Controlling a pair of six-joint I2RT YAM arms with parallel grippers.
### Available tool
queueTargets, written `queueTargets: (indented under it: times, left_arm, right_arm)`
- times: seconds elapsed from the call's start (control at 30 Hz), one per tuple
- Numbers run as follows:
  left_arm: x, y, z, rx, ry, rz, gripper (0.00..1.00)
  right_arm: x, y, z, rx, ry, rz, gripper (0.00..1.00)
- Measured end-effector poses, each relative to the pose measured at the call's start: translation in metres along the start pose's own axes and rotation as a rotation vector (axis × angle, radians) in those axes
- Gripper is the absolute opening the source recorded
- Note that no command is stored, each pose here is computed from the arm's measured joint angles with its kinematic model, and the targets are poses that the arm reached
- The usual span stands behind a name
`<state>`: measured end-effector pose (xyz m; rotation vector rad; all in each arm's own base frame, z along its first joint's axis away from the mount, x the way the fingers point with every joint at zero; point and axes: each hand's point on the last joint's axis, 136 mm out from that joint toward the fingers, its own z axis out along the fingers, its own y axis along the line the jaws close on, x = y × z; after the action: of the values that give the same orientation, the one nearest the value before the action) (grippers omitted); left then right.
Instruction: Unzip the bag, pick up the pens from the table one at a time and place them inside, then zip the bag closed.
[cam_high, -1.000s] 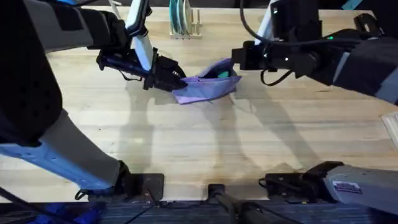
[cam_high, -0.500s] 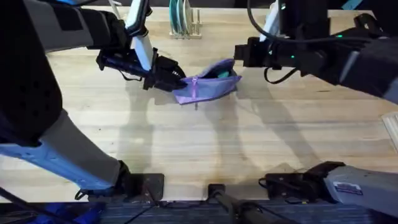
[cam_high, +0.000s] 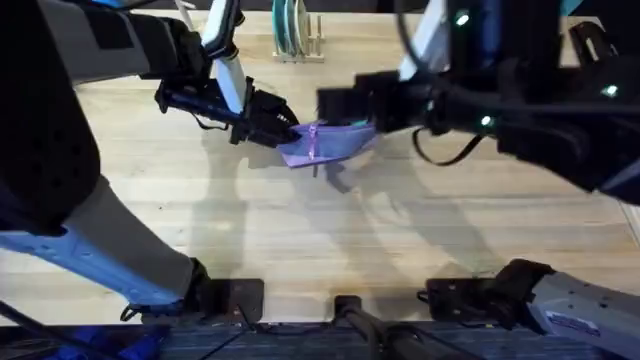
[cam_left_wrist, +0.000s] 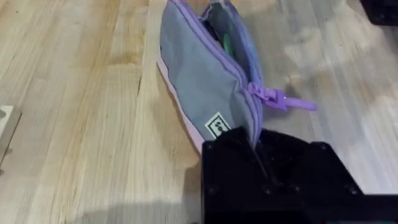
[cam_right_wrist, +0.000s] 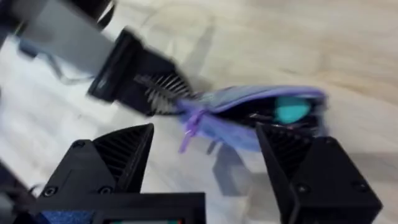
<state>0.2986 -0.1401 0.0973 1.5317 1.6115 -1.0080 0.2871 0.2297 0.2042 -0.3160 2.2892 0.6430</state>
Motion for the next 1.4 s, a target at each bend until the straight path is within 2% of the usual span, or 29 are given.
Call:
queueTargets:
  times: [0.17,0.5,0.77,1.4]
  left_arm:
    - [0.000,0.000,0.000,0.000,0.000,0.000,0.042]
    - [0.000,0.000,0.000,0.000,0.000,0.000,0.041]
    - [0.000,0.000,0.000,0.000,0.000,0.000,0.041]
    - [0.000,0.000,0.000,0.000,0.001,0.000,0.042]
  right_arm:
    - [0.022,0.029,0.001,-0.040,0.055,-0.046,0.995]
    - [0.039,0.031,-0.004,0.062,0.078,-0.096,0.995]
    - [0.032,0.033,-0.019,0.137,0.062,-0.094,0.995]
    - [0.025,0.037,-0.021,0.130,0.032,-0.083,0.997]
